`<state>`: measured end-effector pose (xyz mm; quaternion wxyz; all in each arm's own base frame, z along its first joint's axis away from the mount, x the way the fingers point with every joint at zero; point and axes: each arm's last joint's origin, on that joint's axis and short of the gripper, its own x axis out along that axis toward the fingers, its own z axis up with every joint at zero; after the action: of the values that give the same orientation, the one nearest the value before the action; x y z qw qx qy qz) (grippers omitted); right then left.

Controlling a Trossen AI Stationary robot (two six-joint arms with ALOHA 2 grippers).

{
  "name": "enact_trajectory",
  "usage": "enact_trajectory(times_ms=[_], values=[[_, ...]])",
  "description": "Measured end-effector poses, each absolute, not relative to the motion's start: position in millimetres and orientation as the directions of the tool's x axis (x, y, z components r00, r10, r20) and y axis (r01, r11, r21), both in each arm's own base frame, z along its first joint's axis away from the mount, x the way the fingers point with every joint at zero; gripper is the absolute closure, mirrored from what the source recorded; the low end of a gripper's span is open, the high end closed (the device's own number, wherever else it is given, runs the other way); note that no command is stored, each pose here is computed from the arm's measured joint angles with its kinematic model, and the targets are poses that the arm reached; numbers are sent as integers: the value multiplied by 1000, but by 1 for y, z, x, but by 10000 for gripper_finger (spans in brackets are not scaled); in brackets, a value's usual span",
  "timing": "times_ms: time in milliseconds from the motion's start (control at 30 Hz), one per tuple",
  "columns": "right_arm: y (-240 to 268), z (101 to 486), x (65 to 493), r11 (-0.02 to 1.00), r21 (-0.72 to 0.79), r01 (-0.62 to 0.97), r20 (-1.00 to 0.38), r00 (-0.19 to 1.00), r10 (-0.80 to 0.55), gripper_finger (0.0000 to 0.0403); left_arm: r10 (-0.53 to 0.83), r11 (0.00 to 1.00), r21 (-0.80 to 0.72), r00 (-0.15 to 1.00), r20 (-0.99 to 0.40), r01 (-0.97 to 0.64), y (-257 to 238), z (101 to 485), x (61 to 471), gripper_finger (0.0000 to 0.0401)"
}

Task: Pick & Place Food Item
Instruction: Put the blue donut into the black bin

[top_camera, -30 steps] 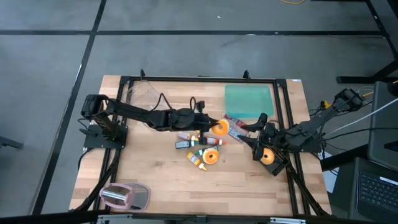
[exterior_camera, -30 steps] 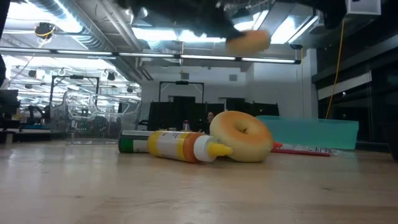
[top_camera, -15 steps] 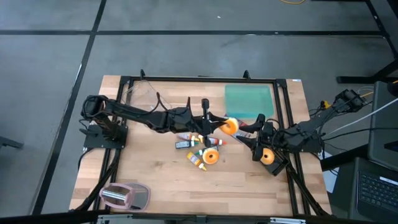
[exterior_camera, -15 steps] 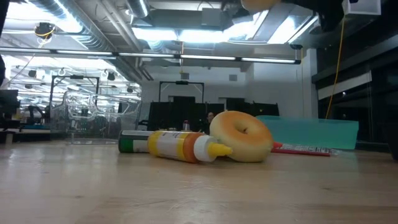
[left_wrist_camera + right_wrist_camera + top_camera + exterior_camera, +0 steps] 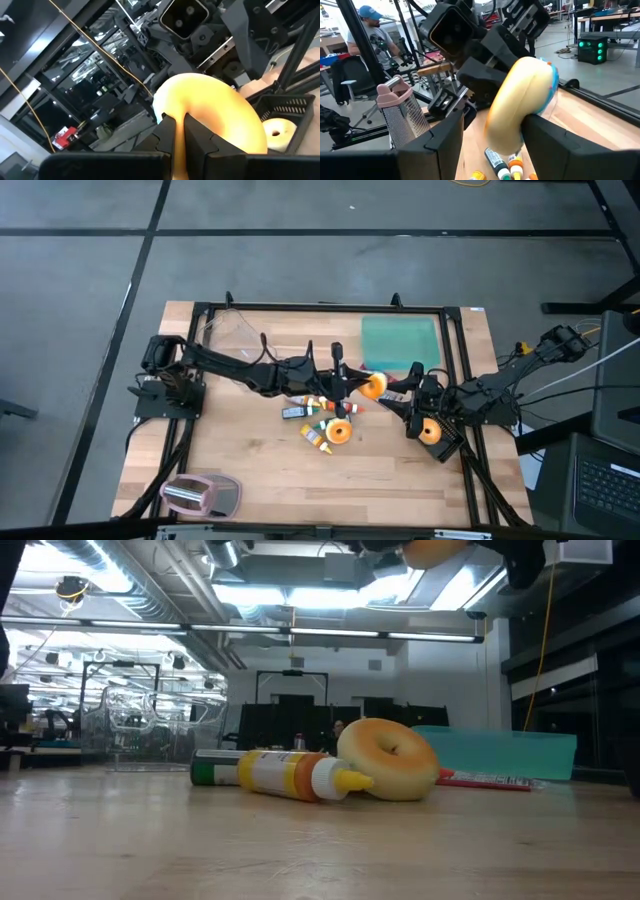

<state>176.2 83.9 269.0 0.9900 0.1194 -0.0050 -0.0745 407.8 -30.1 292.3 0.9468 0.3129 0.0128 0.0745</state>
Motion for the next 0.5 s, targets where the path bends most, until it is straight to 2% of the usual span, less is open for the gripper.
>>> enact_trajectory(times_ms=[233, 400, 500], values=[[84, 269, 176, 958, 246, 148, -7, 988, -151, 202, 147, 776, 615, 988, 38, -139, -32, 296, 406, 385], [81, 268, 176, 943, 239, 232, -13, 972, -236, 202, 153, 753, 640, 987, 55, -152, -40, 302, 402, 385], [81, 268, 176, 944, 231, 234, -16, 972, -236, 202, 162, 738, 656, 985, 54, -157, -47, 305, 400, 385]])
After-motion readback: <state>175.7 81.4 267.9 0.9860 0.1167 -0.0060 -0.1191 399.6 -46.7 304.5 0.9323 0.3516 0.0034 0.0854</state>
